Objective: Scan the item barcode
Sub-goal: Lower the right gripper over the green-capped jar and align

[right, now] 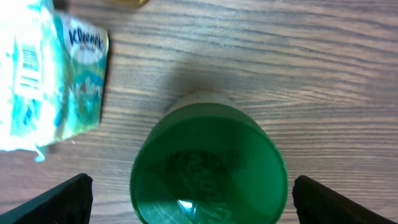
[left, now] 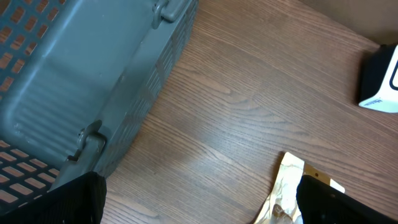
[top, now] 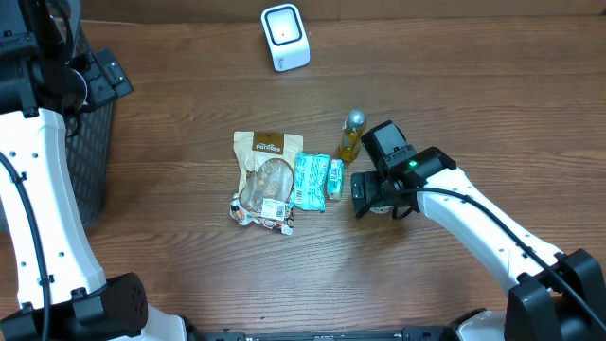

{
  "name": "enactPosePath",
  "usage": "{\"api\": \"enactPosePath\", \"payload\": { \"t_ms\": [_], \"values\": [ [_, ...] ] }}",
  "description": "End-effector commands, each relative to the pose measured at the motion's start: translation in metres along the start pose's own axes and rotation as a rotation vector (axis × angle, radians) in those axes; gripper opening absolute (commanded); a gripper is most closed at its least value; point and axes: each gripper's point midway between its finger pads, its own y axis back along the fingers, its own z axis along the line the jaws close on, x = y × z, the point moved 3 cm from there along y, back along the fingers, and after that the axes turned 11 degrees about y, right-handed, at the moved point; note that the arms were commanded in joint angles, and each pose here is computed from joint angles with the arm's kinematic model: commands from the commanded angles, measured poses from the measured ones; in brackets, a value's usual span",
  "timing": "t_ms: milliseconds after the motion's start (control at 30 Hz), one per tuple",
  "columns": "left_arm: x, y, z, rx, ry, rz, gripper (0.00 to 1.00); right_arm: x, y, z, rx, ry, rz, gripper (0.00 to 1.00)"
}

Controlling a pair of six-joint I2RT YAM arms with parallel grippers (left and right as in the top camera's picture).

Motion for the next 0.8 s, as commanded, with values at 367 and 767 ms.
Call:
{"api": "enactPosePath", "payload": {
  "t_ms": [367,767],
  "values": [
    [-0.001,0.000,-0.002,0.006,-0.004,0.000,0.99,-0.001,-0.001,-0.002,0.018,-0.276,-0.008,1.00],
    [-0.001,0.000,-0.002,0.006,-0.004,0.000,1.00,-0.003,-0.001,-0.014,0.094,-0.397,-0.044,0.98]
  ]
}}
